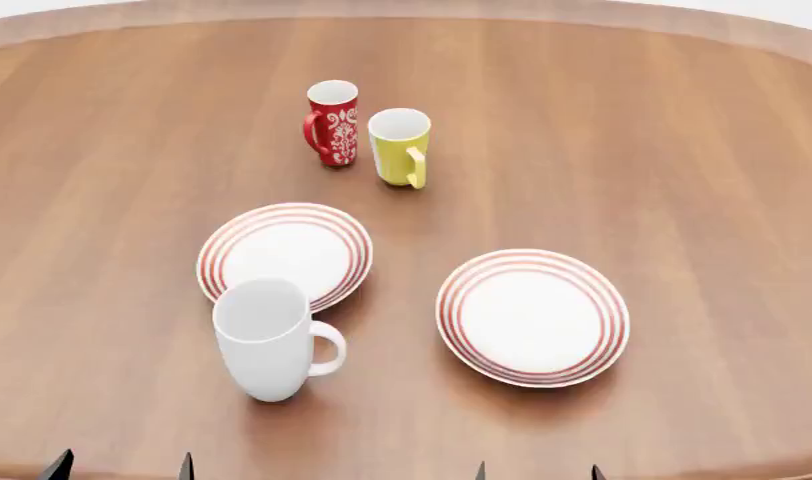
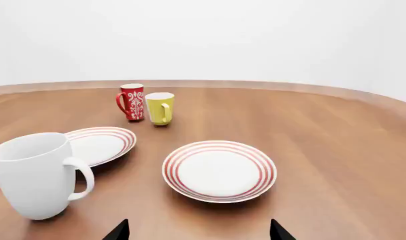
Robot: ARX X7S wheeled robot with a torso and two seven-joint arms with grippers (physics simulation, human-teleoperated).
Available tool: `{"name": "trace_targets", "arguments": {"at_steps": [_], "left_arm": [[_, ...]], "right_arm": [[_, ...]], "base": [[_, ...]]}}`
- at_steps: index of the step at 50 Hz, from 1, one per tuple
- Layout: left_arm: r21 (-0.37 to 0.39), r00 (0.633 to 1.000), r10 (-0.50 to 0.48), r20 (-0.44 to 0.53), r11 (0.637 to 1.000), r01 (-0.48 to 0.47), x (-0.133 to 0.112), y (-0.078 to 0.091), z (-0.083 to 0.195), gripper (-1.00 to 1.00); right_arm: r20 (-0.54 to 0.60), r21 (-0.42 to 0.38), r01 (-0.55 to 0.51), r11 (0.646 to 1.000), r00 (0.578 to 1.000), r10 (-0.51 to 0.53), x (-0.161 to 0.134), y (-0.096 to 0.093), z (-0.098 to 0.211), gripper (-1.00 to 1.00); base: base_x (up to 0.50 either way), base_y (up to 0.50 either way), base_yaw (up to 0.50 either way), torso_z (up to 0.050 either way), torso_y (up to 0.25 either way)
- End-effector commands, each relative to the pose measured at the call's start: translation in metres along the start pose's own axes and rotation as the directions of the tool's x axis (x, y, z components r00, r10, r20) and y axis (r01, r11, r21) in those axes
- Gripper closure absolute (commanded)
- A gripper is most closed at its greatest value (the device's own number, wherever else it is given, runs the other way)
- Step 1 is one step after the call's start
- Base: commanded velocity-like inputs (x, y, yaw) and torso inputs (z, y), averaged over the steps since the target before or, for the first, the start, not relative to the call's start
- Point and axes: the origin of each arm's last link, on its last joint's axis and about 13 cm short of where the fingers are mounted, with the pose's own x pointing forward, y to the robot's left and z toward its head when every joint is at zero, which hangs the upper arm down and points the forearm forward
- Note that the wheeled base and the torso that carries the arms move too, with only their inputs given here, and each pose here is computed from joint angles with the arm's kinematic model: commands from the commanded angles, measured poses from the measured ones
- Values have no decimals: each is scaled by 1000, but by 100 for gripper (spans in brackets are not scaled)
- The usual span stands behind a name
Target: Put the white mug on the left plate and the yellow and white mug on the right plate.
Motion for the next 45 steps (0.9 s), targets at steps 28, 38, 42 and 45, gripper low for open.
{"name": "trace_targets", "arguments": {"at_steps": [28, 38, 42, 45], "left_arm": [[61, 1000, 30, -4, 998, -30, 9, 0, -3, -100], [64, 1000, 29, -6, 998, -28, 9, 1, -4, -100], [63, 1000, 28, -5, 998, -28, 8, 1, -4, -100], [64, 1000, 24, -1, 998, -24, 8, 0, -3, -100]], "right_arm": [[9, -37, -4, 999, 1000, 5, 21, 3, -1, -100], [11, -42, 0, 999, 1000, 0, 22, 4, 1, -100], [13, -47, -4, 999, 1000, 5, 21, 5, 1, -100], [17, -50, -8, 999, 1000, 8, 21, 6, 3, -100]], "base": [[0, 0, 283, 0, 0], [0, 0, 500, 0, 0], [0, 0, 500, 0, 0], [0, 0, 500, 0, 0]]}}
